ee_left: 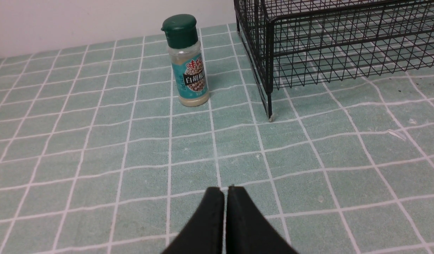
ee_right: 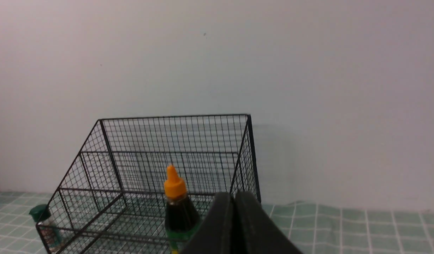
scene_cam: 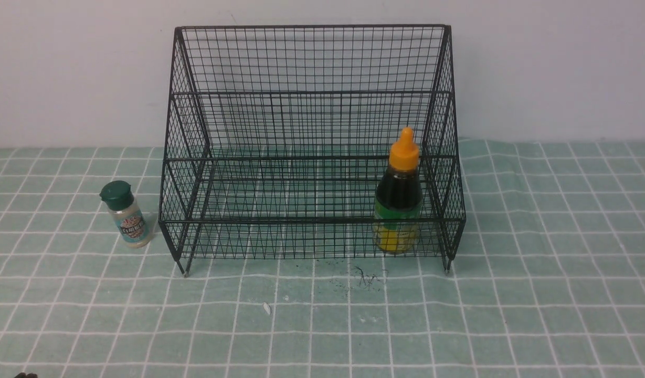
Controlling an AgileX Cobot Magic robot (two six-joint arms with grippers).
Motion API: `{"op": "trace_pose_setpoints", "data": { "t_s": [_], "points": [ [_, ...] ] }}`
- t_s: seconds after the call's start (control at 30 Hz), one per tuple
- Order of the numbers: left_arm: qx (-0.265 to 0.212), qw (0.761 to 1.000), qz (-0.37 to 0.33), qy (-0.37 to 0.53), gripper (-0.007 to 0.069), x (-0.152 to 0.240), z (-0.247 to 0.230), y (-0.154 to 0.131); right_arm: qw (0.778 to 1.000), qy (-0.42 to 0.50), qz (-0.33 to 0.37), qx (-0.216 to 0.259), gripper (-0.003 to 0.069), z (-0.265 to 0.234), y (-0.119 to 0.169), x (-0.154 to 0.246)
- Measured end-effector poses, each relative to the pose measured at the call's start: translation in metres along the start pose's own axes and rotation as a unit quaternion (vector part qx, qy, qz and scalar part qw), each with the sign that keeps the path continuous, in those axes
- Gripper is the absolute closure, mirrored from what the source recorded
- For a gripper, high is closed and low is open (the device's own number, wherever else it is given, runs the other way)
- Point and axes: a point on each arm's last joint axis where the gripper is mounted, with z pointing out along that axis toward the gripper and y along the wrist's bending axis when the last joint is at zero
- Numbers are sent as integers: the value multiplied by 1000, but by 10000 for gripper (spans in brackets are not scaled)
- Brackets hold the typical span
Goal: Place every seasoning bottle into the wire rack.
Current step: Use the left arm to grab the condiment bottle closest to it
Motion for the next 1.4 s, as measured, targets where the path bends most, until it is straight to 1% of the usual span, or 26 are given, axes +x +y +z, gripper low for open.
{"op": "trace_pose_setpoints", "data": {
  "t_s": [0.17,0.3,0.4,0.6,0.63,0.7,0.73,0.77,0.9,1.0,1.13,1.4],
  "points": [
    [0,1000,0,1,631,0,0,0,998,12,63,-25,673,18,1,29],
    [0,1000,0,1,631,0,0,0,997,20,69,-25,673,23,-1,40],
    [0,1000,0,1,631,0,0,0,998,8,48,-25,673,26,-2,43],
    [0,1000,0,1,631,0,0,0,999,-2,-29,-27,673,33,-3,56],
    [0,1000,0,1,631,0,0,0,999,3,-43,-23,673,35,-5,62],
    [0,1000,0,1,631,0,0,0,998,17,-59,9,673,38,-9,74],
    [0,1000,0,1,631,0,0,0,998,18,-60,17,673,39,-10,76],
    [0,1000,0,1,631,0,0,0,996,33,-63,48,673,41,-15,87],
    [0,1000,0,1,631,0,0,0,989,69,-59,118,673,45,-28,116],
    [0,1000,0,1,631,0,0,0,981,101,-52,156,673,45,-37,139],
    [0,1000,0,1,631,0,0,0,979,101,-43,172,673,45,-39,142],
    [0,1000,0,1,631,0,0,0,979,99,-33,174,673,45,-39,142]
  ]
}}
